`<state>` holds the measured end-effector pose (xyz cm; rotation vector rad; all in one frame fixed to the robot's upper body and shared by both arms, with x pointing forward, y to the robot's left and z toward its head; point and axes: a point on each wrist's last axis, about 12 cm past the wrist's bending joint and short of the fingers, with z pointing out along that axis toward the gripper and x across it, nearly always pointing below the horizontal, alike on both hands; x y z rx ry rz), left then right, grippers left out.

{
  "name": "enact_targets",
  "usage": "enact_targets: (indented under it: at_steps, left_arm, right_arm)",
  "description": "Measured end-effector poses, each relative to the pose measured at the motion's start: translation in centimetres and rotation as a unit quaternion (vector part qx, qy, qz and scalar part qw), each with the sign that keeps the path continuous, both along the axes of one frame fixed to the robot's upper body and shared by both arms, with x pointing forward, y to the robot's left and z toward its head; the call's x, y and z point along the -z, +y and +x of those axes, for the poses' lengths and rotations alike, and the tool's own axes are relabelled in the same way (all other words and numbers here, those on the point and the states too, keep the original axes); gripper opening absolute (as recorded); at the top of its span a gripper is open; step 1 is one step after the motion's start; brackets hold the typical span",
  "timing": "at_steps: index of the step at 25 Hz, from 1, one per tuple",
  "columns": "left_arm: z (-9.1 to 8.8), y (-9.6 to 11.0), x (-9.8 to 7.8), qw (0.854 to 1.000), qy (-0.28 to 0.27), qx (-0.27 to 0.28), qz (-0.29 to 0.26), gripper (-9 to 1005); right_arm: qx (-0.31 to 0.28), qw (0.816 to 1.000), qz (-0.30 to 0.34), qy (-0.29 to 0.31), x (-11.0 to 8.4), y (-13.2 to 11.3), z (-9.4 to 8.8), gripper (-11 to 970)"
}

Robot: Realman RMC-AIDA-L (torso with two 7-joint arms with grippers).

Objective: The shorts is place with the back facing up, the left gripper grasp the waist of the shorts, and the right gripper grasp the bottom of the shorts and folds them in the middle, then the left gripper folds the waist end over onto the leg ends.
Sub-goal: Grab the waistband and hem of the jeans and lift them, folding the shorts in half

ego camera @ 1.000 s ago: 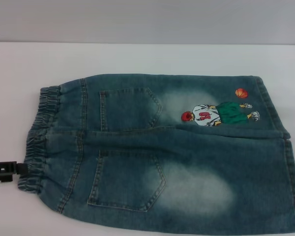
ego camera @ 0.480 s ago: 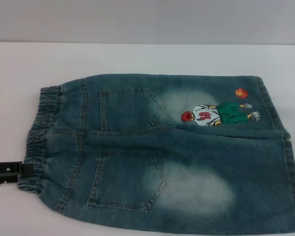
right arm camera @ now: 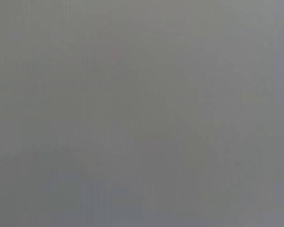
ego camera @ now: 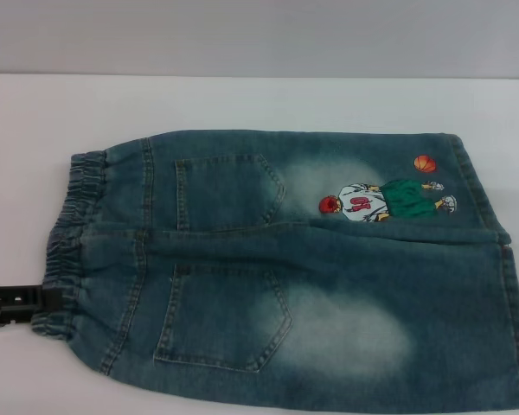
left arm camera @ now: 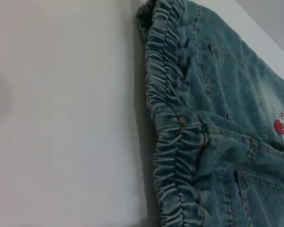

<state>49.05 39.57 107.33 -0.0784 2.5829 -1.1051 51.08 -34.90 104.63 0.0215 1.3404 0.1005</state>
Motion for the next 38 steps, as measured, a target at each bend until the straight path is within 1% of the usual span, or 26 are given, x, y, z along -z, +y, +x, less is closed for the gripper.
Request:
enact_targets:
  at_steps: [10,22,27,29,32,38]
  left_arm:
    - [0.7,-0.8,-0.5,1.0,-0.007,0.016,-0.009,630]
    - [1.3,-0.8,-1.1,1.0,-0.012,0.022,-0.008,624]
    - [1.2,-0.9,-1.0,1.0,-0.008,0.028,-0.008,621]
    - [0.8,-0.6,-1.1,0.999,0.008,0.03,-0.004,620]
    - [0.8,-0.6,-1.2,0.999,0.01,0.031,-0.003,618]
    - [0.6,-0.5,-1.2,0.999,0.03,0.036,0.015,615]
  right_arm:
    - [0.001,1.0,0.001,-0.001,0.0,0.0,0.0,490]
    - [0.006,1.0,0.002,-0.001,0.0,-0.2,0.0,489]
    - [0.013,1.0,0.004,-0.002,0.0,-0.4,0.0,489]
    - [0.014,1.0,0.004,0.001,0.0,-0.4,0.1,489]
    - [0.014,1.0,0.004,0.006,0.0,-0.3,0.3,489]
    - [0.014,1.0,0.003,0.009,0.0,-0.3,0.5,489]
